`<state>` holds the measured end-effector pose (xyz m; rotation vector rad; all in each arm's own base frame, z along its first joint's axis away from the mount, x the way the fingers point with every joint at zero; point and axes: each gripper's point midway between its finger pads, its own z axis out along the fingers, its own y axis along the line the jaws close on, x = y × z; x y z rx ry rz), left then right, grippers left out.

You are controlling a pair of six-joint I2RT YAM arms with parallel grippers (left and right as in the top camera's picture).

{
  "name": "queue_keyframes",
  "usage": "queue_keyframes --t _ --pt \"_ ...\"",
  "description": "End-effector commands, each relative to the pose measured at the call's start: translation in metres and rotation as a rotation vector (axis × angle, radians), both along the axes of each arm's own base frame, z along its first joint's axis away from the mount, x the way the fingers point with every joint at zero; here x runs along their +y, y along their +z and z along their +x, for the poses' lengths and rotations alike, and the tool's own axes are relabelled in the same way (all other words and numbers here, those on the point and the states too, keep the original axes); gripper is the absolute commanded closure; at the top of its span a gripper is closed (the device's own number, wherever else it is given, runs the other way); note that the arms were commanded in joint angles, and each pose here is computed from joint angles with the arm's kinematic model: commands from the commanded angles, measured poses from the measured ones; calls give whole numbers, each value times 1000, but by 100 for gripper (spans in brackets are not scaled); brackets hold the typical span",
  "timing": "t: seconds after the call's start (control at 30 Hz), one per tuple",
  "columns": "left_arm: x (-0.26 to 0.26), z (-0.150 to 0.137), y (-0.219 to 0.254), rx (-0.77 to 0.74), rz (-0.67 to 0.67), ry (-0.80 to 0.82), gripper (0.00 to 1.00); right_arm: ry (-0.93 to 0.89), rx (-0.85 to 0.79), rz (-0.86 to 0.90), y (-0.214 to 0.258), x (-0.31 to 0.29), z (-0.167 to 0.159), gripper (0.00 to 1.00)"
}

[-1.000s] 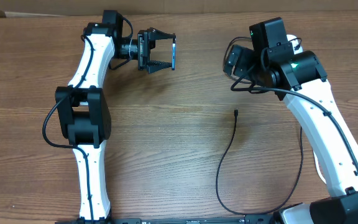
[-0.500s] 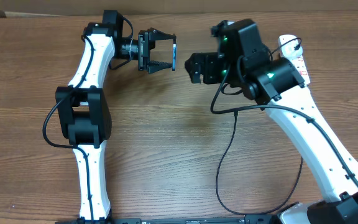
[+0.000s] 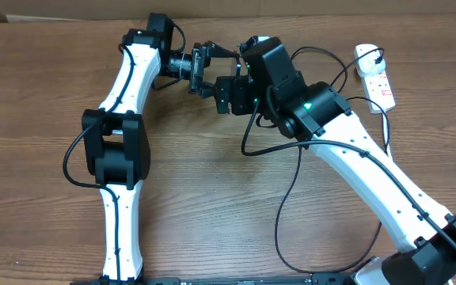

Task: Plug charger to phone and switch on socket
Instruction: 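Swing the right gripper toward the phone held by the left gripper, then grasp the phone's edge with the right gripper beside the left gripper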

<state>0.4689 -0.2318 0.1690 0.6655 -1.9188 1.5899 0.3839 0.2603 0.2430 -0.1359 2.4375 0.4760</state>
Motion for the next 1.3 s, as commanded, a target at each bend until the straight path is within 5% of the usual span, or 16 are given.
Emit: queue_keyframes --t 0.0,0.6,1.27 --pt "-3 2 10 -26 -28 -9 26 -71 28 -15 -17 0 13 4" --pt "-10 0 2 -47 15 -20 27 -172 -54 -42 -26 -4 44 26" --pt "-18 -3 -5 -1 62 -22 26 -284 -38 -18 -33 -9 50 31"
